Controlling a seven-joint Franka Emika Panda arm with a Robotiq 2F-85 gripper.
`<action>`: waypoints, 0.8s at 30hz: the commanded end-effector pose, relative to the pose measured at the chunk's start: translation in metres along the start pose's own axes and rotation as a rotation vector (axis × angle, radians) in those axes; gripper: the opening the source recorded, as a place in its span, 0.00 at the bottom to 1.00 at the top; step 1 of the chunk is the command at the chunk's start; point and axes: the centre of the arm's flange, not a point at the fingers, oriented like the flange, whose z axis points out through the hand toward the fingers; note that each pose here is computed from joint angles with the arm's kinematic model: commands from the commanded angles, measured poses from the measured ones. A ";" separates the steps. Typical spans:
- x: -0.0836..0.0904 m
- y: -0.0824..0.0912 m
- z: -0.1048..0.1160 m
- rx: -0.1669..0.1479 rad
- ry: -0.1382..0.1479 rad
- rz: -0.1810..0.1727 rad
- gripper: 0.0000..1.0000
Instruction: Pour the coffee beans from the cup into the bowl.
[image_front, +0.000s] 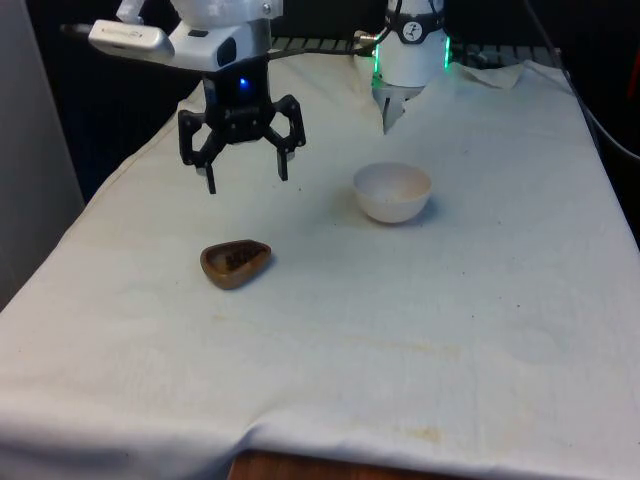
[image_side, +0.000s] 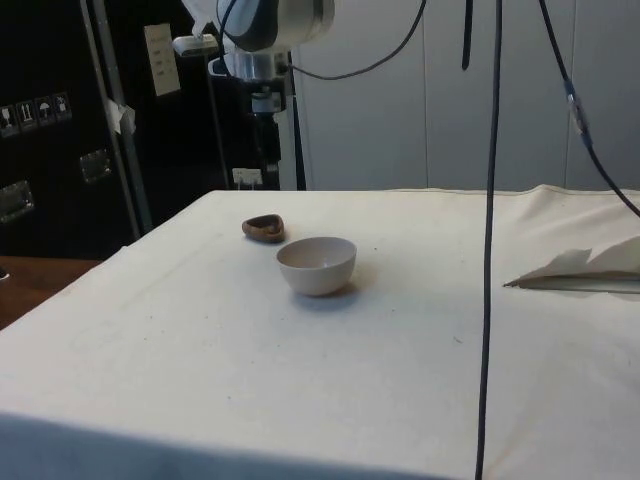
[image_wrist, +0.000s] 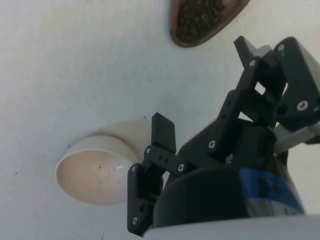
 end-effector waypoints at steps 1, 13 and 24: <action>0.002 0.003 0.001 -0.006 0.012 -0.008 1.00; 0.015 0.011 0.017 -0.034 0.012 -0.052 1.00; 0.027 0.031 0.040 -0.058 0.003 -0.082 1.00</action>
